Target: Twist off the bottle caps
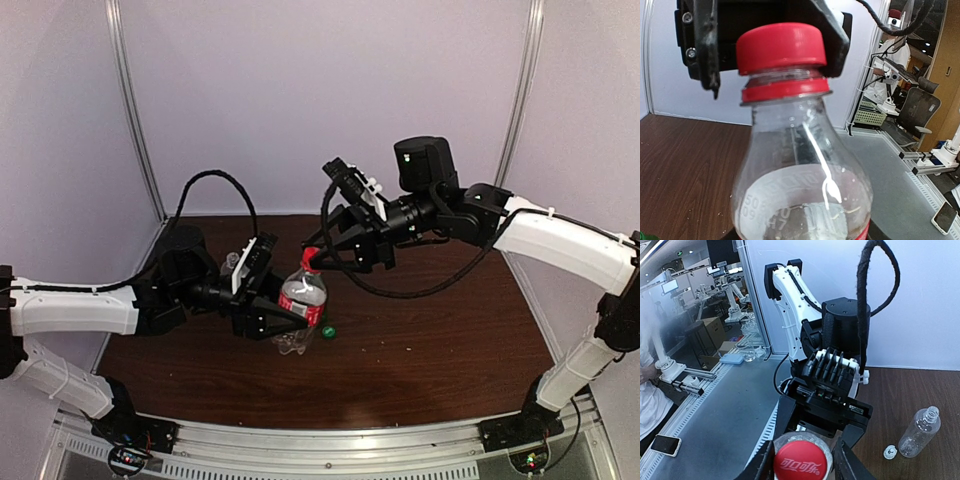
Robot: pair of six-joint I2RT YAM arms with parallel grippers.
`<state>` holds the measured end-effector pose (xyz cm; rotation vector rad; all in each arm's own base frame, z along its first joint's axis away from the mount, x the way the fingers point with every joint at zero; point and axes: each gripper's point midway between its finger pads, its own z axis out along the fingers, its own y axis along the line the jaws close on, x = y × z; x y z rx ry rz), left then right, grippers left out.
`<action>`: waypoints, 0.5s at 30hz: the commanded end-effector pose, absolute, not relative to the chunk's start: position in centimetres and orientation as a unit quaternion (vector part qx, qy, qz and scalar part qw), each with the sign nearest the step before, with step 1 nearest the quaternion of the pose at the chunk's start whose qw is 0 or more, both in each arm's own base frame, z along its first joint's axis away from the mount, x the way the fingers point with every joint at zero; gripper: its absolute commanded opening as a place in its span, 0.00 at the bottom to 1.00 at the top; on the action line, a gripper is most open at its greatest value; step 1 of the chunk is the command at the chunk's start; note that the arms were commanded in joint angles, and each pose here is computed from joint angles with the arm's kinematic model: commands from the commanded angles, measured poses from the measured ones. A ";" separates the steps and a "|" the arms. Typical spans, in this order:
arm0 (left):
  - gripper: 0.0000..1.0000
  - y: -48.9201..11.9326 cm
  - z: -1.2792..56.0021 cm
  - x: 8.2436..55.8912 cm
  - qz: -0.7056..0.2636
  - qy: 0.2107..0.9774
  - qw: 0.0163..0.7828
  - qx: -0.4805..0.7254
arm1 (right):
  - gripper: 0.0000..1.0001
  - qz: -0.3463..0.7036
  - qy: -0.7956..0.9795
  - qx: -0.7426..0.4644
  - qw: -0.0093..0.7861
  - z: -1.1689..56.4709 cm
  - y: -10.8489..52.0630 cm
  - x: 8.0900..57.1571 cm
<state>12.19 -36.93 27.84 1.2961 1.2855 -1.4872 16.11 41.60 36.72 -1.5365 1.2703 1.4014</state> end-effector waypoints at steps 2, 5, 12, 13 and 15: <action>0.29 -36.9 30.9 12.0 -0.581 0.456 0.436 0.514 | 0.46 0.526 0.521 -0.567 0.362 36.6 41.5 17.3; 0.29 -37.0 30.7 12.4 -0.574 0.464 0.440 0.511 | 0.54 0.527 0.520 -0.563 0.367 37.0 41.4 17.3; 0.29 -37.2 30.3 14.4 -0.540 0.503 0.465 0.488 | 0.70 0.511 0.555 -0.525 0.394 38.2 40.7 18.4; 0.29 -37.2 30.2 14.9 -0.531 0.512 0.472 0.484 | 0.72 0.507 0.562 -0.516 0.402 38.5 40.6 18.7; 0.29 -37.2 30.0 16.0 -0.510 0.532 0.483 0.473 | 0.75 0.510 0.583 -0.487 0.404 39.2 40.4 19.3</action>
